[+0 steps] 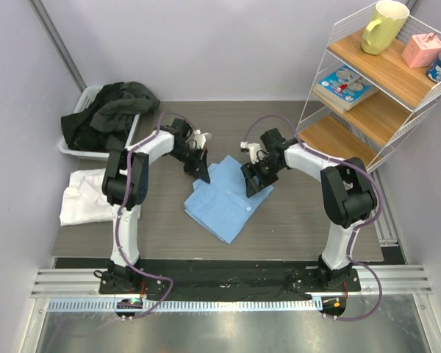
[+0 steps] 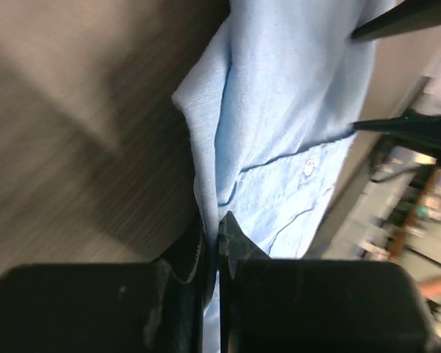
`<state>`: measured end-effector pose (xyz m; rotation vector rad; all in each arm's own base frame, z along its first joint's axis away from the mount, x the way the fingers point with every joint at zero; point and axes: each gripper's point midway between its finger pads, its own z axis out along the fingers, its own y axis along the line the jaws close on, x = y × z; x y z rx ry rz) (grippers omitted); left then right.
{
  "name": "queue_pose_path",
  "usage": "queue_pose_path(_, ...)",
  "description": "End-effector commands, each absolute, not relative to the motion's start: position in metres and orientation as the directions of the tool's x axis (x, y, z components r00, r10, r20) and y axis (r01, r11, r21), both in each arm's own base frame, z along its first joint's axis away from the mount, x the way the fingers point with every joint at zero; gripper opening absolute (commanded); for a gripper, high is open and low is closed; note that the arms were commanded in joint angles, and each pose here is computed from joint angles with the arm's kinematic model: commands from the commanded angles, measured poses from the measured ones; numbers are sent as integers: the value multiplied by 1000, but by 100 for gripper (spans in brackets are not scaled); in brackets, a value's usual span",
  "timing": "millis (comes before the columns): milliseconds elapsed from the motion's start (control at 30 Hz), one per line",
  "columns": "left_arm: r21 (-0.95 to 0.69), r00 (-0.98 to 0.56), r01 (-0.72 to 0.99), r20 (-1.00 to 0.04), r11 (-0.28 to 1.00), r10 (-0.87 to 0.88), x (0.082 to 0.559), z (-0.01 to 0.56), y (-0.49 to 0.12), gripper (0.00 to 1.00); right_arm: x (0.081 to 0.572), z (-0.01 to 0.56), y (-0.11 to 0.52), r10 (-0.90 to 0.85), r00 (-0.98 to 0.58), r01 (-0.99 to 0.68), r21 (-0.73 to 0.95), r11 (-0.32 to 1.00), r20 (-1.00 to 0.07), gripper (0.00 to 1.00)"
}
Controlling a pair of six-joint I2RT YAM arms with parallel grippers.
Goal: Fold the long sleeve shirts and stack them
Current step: Fold the shirt
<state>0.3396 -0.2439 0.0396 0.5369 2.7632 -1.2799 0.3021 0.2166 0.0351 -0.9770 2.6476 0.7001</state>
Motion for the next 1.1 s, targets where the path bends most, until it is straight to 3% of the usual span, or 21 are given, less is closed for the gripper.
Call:
queue_pose_path(0,-440,-854,516,-331,735,401,386,91,-198,0,324,63,175,-390,-819,-547,366,753,-422,73)
queue_pose_path(67,-279,-801,583,-352,763,484,402,109,-175,0,331,70,158,-335,-837,-506,378,775,-433,74)
queue_pose_path(100,-182,-742,624,-444,760,502,430,145,-172,0,331,71,153,-325,-841,-497,377,782,-434,74)
queue_pose_path(133,-105,-686,670,-466,735,559,438,159,-167,0,334,77,146,-302,-842,-484,378,789,-447,74)
queue_pose_path(167,-3,-673,668,-431,744,602,447,166,-152,0,334,78,143,-291,-845,-476,382,792,-448,74)
queue_pose_path(233,180,-526,725,-480,665,702,468,211,-156,0,333,82,140,-274,-846,-469,395,790,-457,74)
queue_pose_path(400,540,-306,702,-360,465,881,483,243,-165,0,328,81,135,-253,-856,-453,418,788,-451,74)
queue_pose_path(500,616,-213,727,-219,304,952,471,207,-188,0,325,78,130,-231,-870,-429,435,792,-436,74)
queue_pose_path(633,582,-128,801,-57,137,990,430,129,-229,0,321,74,122,-184,-892,-384,475,792,-412,74)
queue_pose_path(833,407,-207,890,-46,208,977,345,43,-294,1,307,66,106,-119,-926,-303,517,800,-359,74)
queue_pose_path(900,362,-225,899,-94,244,970,318,35,-320,10,300,66,104,-106,-935,-284,536,795,-339,75)
queue_pose_path(933,336,-231,907,-106,253,967,308,34,-328,24,298,69,105,-105,-935,-285,539,792,-339,75)
queue_pose_path(1033,209,-264,930,-198,304,944,280,45,-361,50,292,75,107,-107,-934,-290,549,784,-341,75)
queue_pose_path(1067,139,-275,941,-220,309,936,267,55,-365,64,290,77,107,-108,-935,-290,551,783,-339,75)
